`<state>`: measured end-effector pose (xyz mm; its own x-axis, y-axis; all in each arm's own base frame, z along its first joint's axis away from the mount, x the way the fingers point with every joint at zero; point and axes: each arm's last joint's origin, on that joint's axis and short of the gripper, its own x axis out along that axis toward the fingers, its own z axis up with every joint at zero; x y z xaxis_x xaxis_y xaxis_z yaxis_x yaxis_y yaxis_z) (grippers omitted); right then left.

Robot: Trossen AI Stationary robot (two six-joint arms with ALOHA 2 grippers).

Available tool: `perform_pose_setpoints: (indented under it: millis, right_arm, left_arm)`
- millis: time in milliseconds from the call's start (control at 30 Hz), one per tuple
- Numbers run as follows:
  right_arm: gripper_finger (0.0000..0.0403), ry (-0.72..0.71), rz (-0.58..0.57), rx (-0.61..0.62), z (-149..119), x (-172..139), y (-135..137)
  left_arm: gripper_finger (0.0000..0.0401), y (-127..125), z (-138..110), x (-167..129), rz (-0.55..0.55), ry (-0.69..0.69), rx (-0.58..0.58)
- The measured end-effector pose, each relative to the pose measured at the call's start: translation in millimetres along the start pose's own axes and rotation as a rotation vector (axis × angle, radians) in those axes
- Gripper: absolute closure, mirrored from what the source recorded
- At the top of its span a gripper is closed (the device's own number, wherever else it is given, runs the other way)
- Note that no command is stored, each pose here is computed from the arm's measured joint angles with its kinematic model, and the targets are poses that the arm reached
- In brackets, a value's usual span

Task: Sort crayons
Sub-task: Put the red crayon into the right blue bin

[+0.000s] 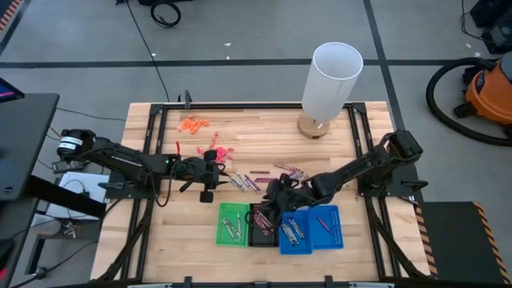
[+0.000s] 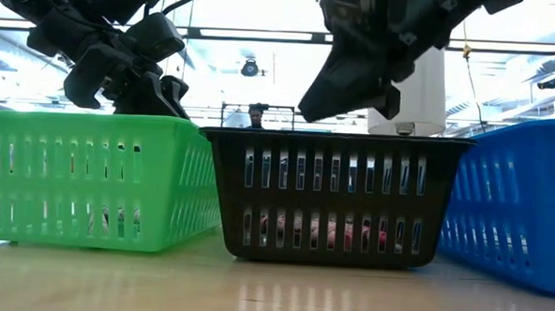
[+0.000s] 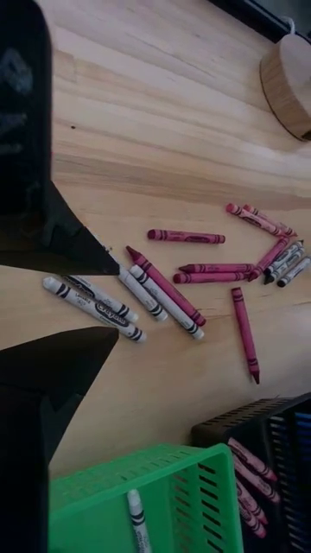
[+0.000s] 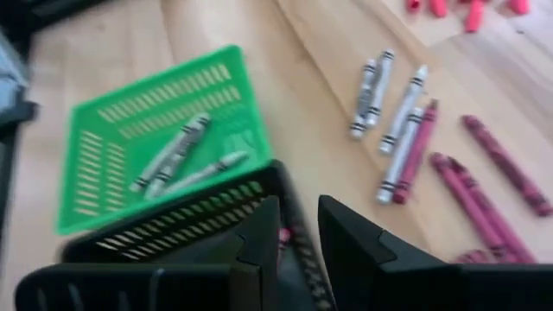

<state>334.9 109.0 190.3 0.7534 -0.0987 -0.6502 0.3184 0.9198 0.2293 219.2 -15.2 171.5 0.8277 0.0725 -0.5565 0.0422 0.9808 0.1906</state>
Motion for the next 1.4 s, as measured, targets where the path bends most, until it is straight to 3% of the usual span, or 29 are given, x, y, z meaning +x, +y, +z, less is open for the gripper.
perform_pose_setpoints:
  millis: [500, 767, 1033, 1400]
  right_arm:
    - [0.0313, 0.029, -0.03, -0.096, 22.0, 13.4, -37.5]
    - [0.0312, 0.091, -0.111, -0.132, 25.4, 17.4, -60.2]
    - [0.0312, 0.124, -0.171, -0.182, 20.4, 34.7, -101.5]
    - [0.0312, 0.08, -0.076, -0.233, 22.6, 71.6, -129.2]
  left_arm:
    - [0.0284, -0.3, -2.0, 0.0, -0.003, 0.021, -0.012]
    - [0.0284, -0.6, -4.8, -0.1, -0.006, 0.049, -0.029]
    - [0.0284, -0.6, -4.3, -0.1, -0.005, 0.044, -0.034]
    - [0.0284, -0.6, -4.6, -0.1, -0.005, 0.047, -0.037]
